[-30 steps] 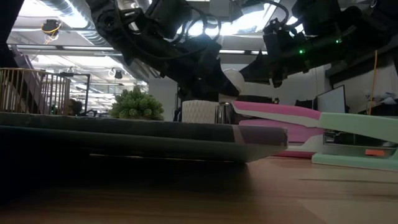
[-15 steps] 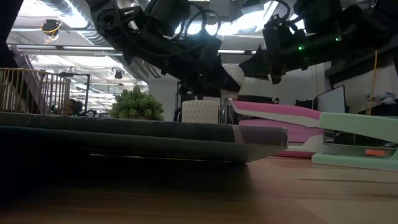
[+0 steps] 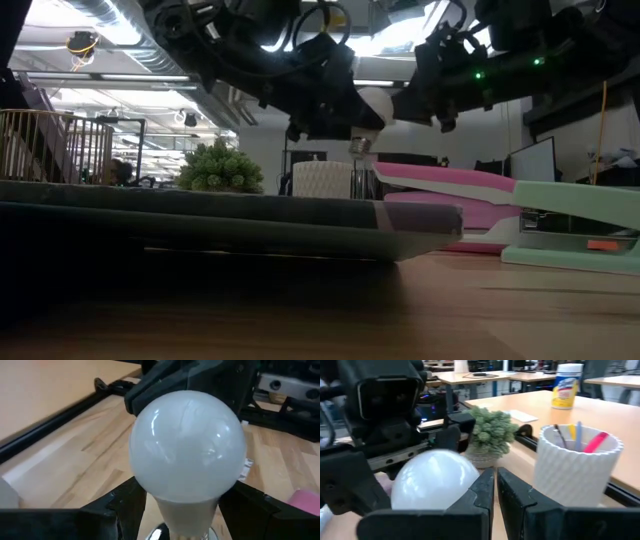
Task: Screw lightbulb
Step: Remove the lightbulb from the lamp
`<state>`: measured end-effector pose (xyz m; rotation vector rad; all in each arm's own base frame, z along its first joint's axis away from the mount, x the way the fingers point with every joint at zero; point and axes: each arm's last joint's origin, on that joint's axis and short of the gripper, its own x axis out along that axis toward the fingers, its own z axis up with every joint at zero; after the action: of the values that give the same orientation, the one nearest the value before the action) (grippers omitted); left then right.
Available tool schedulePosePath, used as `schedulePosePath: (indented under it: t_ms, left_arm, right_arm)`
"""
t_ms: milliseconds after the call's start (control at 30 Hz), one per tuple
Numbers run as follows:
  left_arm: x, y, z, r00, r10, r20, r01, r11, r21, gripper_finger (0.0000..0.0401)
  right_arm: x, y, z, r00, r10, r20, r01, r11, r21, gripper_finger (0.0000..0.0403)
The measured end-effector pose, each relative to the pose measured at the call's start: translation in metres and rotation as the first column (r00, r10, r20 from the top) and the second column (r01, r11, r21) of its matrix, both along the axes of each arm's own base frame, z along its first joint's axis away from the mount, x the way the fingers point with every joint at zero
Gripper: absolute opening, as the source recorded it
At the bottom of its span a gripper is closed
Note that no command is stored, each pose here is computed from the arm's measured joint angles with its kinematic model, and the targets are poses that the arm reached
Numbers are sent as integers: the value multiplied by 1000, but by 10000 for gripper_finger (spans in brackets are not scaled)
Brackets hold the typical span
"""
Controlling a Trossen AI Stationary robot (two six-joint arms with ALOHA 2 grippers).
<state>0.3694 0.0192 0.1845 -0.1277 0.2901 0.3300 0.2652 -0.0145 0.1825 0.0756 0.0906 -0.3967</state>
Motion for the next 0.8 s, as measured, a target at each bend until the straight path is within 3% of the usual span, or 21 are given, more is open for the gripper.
schedulePosePath:
  t_ms: [500, 800]
  left_arm:
    - [-4, 34, -2, 993, 114, -20, -114, 993, -4, 221]
    - [-18, 35, -27, 945, 134, -299, -159, 985, -61, 221]
  right_arm:
    - [-4, -17, -11, 988, -99, -117, 98, 995, -11, 28]
    - [-5, -17, -17, 978, -106, -179, 106, 994, -9, 28]
